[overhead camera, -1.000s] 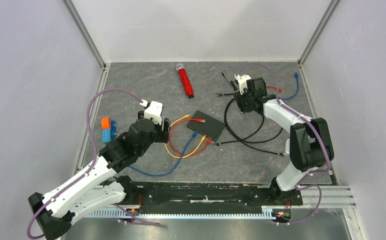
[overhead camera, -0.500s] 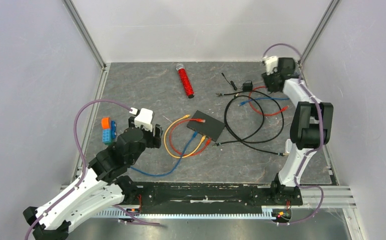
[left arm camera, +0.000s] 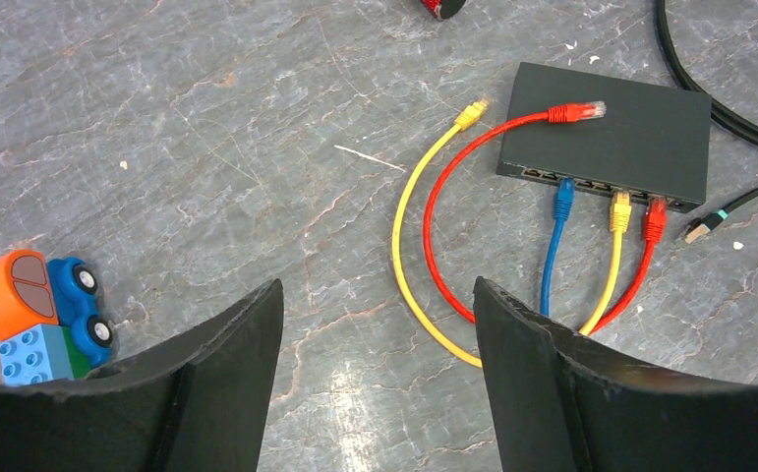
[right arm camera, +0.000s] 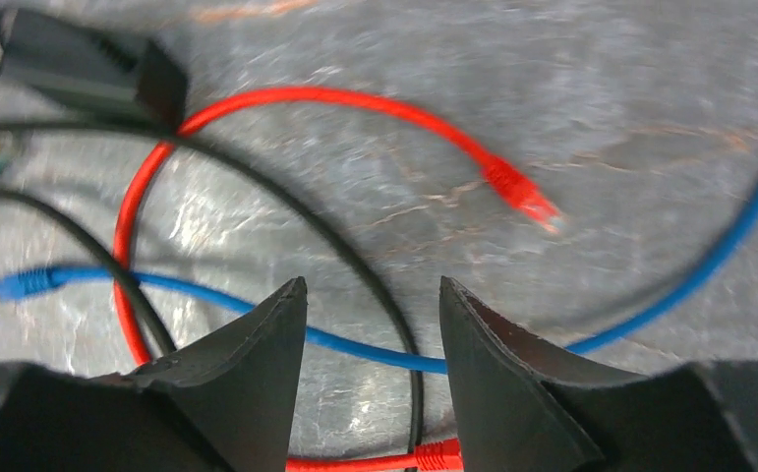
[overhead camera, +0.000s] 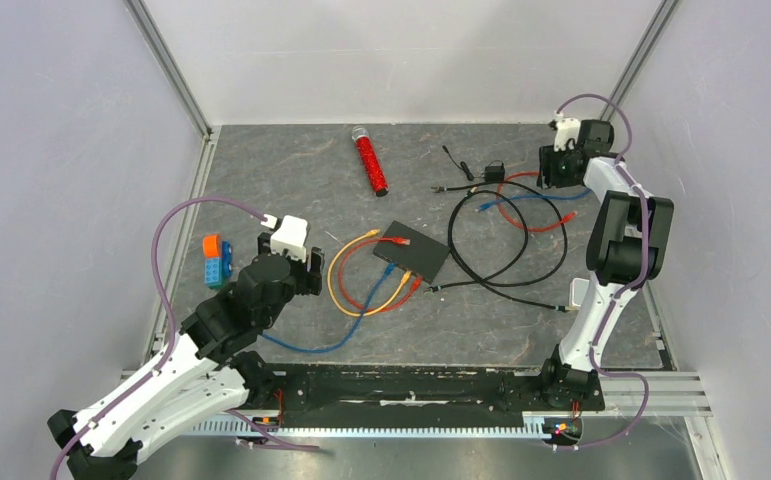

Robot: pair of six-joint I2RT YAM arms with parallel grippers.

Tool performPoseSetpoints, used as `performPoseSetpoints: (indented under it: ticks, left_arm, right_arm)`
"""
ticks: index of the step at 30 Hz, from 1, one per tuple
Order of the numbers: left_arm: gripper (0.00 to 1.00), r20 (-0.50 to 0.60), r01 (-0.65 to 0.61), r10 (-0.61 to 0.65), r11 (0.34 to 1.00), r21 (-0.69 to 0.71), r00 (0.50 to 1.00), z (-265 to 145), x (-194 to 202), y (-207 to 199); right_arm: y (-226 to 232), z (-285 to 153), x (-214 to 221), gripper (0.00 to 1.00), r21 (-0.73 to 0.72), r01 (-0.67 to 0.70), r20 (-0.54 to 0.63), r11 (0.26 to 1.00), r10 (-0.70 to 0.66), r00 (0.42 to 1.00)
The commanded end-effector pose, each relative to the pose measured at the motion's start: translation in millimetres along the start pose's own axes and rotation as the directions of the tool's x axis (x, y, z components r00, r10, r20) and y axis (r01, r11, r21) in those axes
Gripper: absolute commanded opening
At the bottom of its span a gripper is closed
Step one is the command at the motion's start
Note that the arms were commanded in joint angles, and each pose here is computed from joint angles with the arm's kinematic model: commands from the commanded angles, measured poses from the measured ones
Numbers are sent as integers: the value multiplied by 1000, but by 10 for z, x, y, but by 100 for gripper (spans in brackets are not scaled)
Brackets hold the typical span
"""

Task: Insert the plug into the switch port
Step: Pick up the connector from the center of the board.

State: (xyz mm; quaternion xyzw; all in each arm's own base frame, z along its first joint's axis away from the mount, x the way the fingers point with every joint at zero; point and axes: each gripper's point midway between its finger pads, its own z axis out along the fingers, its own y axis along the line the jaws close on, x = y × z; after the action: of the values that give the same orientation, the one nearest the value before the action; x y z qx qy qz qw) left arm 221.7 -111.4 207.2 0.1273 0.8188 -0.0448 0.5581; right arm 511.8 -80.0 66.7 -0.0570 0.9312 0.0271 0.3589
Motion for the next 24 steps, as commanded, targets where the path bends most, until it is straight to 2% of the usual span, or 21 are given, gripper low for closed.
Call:
performPoseSetpoints:
  ticks: [1,4,9,12,21,24]
  left_arm:
    - [76,42,-27,28,1000,-5,999,18,-97,17]
    - [76,40,-34,34,999,-4,999,35,-100,6]
    - [75,34,-38,38,999,-7,999,49,-91,4]
    - [75,38,-38,39,999,-19,999,50,-95,25]
    - [74,36,-52,53,998,-30,998,96,-101,21]
    - [74,28,-55,56,998,-28,998,99,-80,16]
  right_arm:
    - [228,-148,-87,54,-143,276,72,951,-268,961]
    - [341,-151,-17,55,-221,372,90,902,-361,928]
    - [359,-24,79,56,-239,484,112,842,-471,875]
    - [299,76,128,56,-221,539,72,812,-538,840]
    - [292,121,237,54,-254,591,34,766,-603,797]
    - [376,44,231,54,-281,610,66,741,-619,783]
